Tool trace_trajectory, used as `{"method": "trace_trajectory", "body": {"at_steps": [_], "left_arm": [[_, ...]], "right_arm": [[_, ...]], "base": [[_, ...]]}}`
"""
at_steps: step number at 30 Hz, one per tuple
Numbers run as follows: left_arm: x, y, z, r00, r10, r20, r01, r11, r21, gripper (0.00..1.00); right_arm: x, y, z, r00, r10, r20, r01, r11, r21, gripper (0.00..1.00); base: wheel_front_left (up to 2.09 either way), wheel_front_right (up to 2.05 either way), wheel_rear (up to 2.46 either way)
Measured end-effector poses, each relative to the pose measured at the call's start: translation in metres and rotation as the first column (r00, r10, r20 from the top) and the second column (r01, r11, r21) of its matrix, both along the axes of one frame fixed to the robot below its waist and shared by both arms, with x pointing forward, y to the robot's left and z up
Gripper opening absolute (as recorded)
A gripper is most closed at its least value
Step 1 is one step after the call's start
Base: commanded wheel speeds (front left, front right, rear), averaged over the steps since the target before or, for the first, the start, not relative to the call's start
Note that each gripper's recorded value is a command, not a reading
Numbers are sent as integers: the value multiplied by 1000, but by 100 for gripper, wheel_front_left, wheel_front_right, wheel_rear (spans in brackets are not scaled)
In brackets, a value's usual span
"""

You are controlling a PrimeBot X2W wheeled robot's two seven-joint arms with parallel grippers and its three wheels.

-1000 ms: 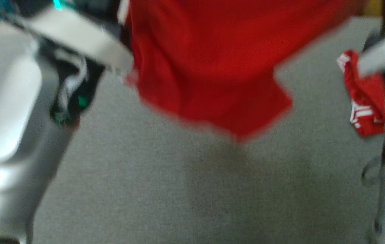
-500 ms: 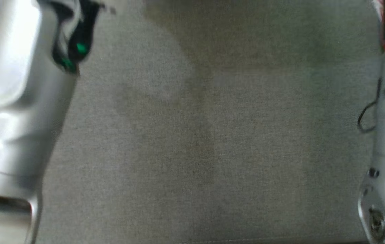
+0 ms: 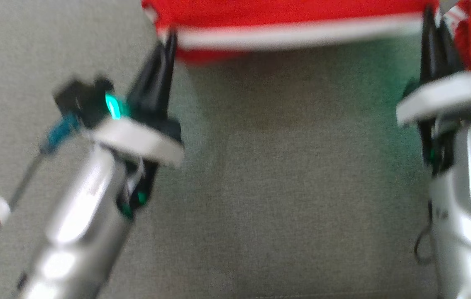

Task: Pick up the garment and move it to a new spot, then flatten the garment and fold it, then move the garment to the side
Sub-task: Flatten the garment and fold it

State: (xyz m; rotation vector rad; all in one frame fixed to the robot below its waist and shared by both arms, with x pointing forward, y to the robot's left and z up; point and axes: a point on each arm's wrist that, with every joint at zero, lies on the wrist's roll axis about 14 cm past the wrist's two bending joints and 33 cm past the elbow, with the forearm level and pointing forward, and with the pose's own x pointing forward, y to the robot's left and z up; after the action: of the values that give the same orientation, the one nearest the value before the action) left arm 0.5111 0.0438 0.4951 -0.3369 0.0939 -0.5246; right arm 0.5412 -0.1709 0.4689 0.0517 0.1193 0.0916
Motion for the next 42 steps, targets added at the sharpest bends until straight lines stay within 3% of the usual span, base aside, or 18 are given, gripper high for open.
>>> {"method": "trace_trajectory", "body": {"at_steps": [13,19,27,35,42], "left_arm": [[-155,-21,18,996,-43,-76,37,996,-82,0],[-193,-21,21,992,-24,-126,8,992,-128,0],[-201,-22,-13,968,-17,-249,-13,993,-120,0],[-166,-11,-25,953,63,-297,-118,978,-172,0],[-128,0,-42,932,105,-346,-174,969,-174,0]], "right_arm": [[-153,-42,15,990,-127,-58,131,989,71,0],[-195,-48,21,986,-139,-96,144,989,46,0],[-172,-36,9,981,-93,-169,94,996,-6,0],[-98,11,9,981,24,-195,-36,997,-61,0],[-34,49,-17,949,86,-302,-124,986,-109,0]], "base": [[0,0,0],[0,0,0],[0,0,0],[0,0,0],[0,0,0]]}}
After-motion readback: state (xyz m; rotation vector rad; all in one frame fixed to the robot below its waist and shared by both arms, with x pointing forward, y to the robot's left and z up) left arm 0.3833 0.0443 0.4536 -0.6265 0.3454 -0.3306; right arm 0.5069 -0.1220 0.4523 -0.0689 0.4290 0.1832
